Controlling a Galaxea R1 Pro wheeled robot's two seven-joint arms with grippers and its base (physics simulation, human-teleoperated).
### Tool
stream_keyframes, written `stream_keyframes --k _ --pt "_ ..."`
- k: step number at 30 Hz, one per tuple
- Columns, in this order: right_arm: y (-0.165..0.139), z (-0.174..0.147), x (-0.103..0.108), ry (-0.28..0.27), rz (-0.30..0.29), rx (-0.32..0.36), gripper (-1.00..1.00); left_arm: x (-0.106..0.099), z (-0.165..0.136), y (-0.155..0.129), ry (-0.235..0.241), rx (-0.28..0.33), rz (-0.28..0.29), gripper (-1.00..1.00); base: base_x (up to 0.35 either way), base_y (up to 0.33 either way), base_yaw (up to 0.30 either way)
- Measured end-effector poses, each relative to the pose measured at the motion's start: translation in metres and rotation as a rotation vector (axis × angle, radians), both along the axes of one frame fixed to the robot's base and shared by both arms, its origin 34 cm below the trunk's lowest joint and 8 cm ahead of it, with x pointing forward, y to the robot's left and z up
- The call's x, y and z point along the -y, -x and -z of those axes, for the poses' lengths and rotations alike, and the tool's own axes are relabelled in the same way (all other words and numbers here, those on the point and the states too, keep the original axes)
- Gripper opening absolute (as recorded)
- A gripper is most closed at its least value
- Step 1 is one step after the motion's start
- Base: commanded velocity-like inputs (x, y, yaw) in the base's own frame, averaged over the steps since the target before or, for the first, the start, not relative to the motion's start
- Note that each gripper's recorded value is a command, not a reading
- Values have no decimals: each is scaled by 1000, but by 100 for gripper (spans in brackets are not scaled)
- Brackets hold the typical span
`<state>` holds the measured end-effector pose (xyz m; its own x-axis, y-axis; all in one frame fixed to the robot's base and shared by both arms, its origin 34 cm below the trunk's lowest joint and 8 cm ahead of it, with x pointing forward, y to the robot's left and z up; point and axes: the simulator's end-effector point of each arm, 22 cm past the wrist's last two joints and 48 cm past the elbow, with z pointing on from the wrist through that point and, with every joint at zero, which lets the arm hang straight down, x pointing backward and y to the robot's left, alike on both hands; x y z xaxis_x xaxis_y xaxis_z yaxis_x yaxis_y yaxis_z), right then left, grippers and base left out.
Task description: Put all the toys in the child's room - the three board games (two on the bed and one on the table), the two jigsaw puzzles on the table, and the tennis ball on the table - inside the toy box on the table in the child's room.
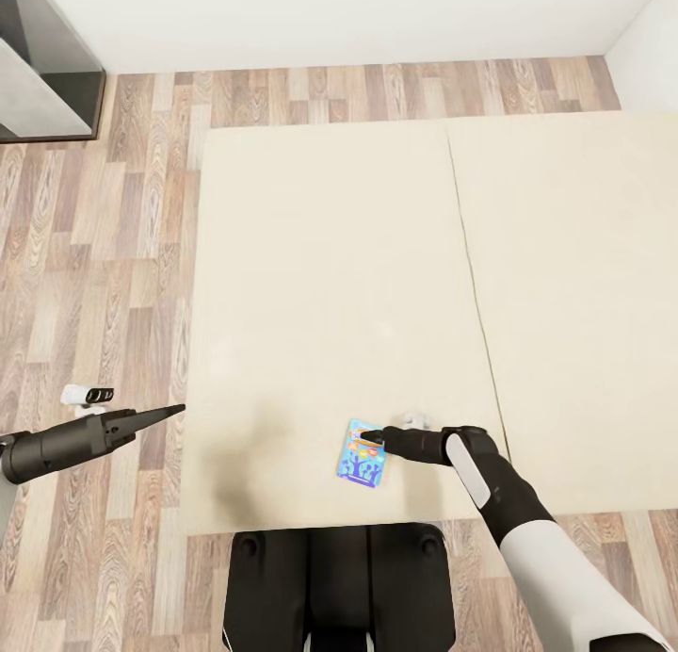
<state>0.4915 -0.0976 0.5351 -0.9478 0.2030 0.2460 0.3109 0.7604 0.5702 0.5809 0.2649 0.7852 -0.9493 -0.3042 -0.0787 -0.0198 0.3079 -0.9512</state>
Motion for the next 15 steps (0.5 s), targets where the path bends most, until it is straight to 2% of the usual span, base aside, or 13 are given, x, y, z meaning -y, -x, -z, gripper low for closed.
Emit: stream_keyframes --k 8,15 --pt "-1 0 4 4 2 3 100 0 0 0 0 0 0 100 0 0 0" --pt "-4 -1 -1 -3 7 14 100 1 1 1 1 -2 2 100 0 0 0"
